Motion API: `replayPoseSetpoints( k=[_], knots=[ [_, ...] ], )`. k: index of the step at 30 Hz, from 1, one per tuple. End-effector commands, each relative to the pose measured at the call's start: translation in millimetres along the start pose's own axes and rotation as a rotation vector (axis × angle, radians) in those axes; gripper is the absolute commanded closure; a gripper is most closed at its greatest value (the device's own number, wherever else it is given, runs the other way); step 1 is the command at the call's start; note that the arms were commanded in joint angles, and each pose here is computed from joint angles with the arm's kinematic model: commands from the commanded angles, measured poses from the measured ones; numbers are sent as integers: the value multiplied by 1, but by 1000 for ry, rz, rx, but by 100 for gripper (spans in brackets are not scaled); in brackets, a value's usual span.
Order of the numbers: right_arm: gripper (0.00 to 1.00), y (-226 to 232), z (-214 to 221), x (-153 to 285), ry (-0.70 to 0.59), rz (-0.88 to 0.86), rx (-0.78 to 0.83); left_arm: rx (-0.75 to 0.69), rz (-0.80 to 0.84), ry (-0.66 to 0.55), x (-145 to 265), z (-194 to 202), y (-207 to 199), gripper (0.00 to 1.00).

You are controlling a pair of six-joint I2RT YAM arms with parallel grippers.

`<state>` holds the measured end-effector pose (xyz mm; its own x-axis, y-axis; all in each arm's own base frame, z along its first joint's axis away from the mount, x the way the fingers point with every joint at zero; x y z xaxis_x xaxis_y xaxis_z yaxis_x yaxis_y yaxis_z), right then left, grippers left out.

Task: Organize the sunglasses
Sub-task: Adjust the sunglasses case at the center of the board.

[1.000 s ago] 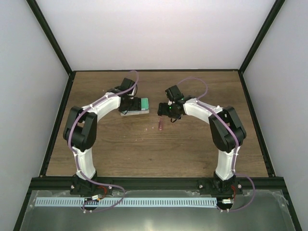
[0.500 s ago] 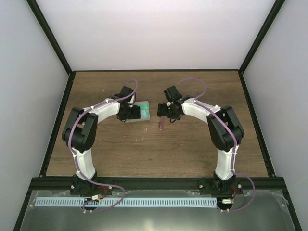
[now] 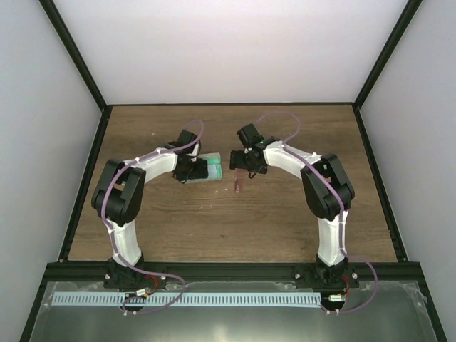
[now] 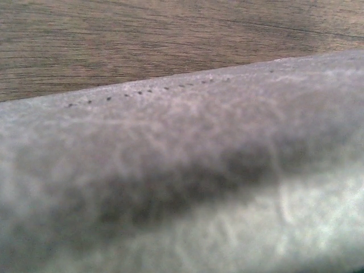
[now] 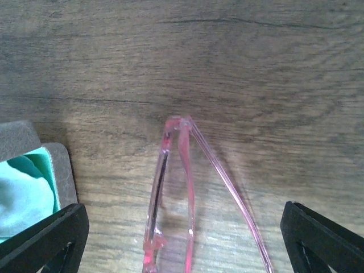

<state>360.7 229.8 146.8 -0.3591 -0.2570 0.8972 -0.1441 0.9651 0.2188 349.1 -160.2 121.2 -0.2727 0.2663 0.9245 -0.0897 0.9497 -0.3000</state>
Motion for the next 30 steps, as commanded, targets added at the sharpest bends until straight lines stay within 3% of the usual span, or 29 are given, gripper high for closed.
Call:
replayPoseSetpoints(
  k=[1, 7, 10, 14, 18, 26, 30],
  knots=[
    [5, 5, -4, -9, 15, 71, 35, -1, 33, -18, 8, 1, -3, 28],
    [17, 11, 8, -27, 78, 150, 73, -7, 20, -16, 6, 3, -1, 27],
    [29, 13, 13, -31, 95, 167, 76, -7, 23, -13, 5, 3, -1, 27],
    [52, 13, 15, -31, 99, 183, 66, -9, 29, -13, 5, 3, -1, 27],
    [64, 12, 13, -27, 90, 211, 74, -9, 34, -13, 6, 2, -2, 27],
    [71, 5, 9, -7, 50, 301, 103, -12, 39, -13, 7, 1, -3, 27],
    [72, -6, 10, 12, 24, 453, 147, -13, 41, -13, 7, 2, -3, 27]
  ],
)
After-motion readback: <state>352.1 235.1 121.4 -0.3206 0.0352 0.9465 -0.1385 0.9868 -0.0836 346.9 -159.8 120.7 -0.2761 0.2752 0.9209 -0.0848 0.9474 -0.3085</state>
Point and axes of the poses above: each gripper's point midway between its finger pads, its own x axis back along the fingers, its own y axis along the line the jaws close on, z = x × y, the point moved 10 cm from there along x, back along the fingers, and after that the axes turned 8 degrees about x, right-handed, at the moved point
